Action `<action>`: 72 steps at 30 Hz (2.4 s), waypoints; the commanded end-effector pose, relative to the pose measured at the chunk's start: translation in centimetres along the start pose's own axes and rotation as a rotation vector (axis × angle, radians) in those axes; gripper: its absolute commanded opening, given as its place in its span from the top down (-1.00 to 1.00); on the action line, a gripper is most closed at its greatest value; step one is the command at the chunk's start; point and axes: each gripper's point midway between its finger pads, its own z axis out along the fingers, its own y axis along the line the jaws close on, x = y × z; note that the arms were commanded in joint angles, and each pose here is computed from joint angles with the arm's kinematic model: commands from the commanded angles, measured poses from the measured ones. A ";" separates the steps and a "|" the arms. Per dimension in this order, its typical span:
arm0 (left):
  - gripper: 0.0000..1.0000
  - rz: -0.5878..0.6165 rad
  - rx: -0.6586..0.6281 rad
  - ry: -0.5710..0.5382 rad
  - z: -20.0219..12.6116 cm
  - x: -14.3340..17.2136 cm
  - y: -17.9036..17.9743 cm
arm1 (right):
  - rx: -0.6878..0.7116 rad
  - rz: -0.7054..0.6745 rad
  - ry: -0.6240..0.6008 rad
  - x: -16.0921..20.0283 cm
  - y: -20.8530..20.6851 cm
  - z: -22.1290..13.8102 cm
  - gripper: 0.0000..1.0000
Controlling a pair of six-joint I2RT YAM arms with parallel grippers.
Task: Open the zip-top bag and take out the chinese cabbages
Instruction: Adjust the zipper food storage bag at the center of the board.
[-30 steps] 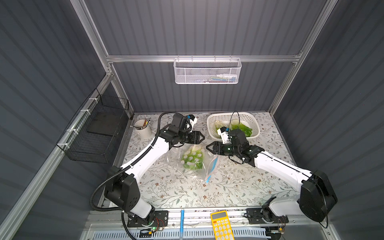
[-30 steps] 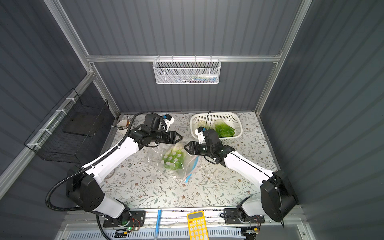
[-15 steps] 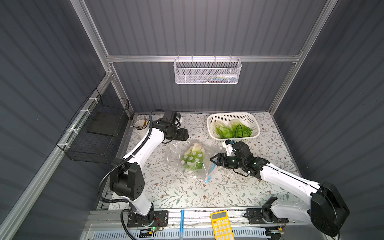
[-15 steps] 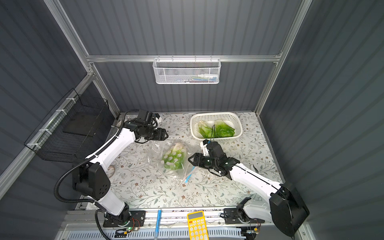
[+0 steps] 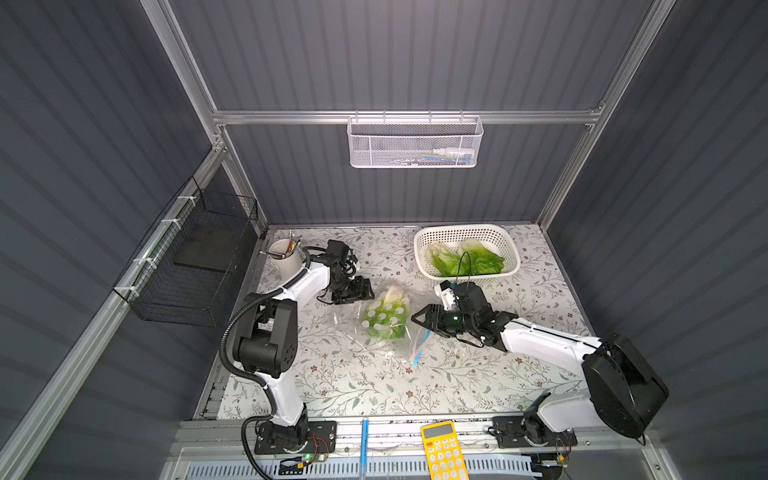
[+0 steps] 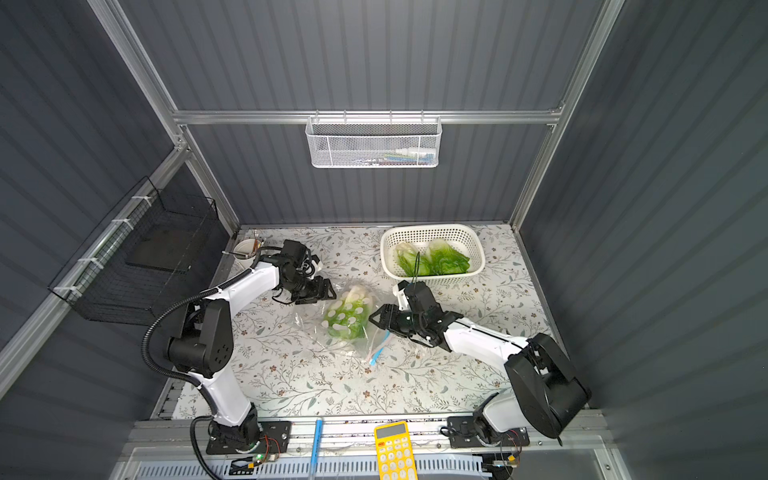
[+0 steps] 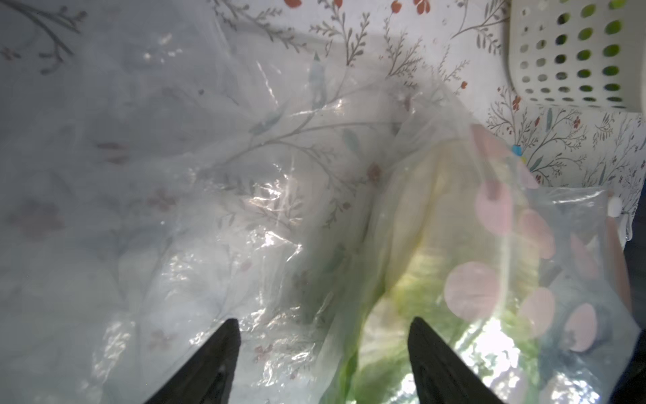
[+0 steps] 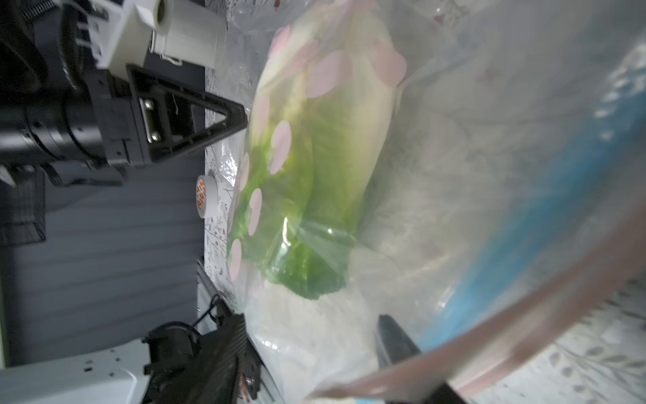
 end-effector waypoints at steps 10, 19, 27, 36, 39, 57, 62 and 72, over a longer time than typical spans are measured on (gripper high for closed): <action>-0.56 -0.052 0.198 0.027 1.0 0.4 -2.4 | 0.051 0.051 0.010 0.6 -2.3 -0.2 0.93; -0.39 -0.078 0.281 0.082 1.9 1.7 -3.2 | 0.111 0.071 0.007 1.3 -4.5 -0.4 1.00; 0.16 -0.097 0.376 0.103 2.1 2.1 -4.3 | 0.125 0.077 0.017 1.3 -5.2 0.0 1.00; 0.95 -0.081 0.403 0.079 1.3 1.6 -5.1 | 0.128 0.069 0.014 0.9 -5.1 0.1 1.00; 0.97 -0.065 0.415 0.058 0.6 1.3 -5.6 | 0.130 0.066 0.016 0.8 -5.0 0.0 1.00; 0.46 -0.058 0.467 0.058 0.5 -0.4 -6.6 | 0.129 0.059 0.023 0.6 -4.7 -0.1 1.00; 0.40 -0.056 0.454 0.047 0.4 -0.3 -6.4 | 0.136 0.059 0.021 0.6 -5.0 -0.2 1.00; 0.58 -0.064 0.433 0.039 0.6 -1.1 -6.1 | 0.117 0.056 0.026 0.6 -4.6 0.1 1.00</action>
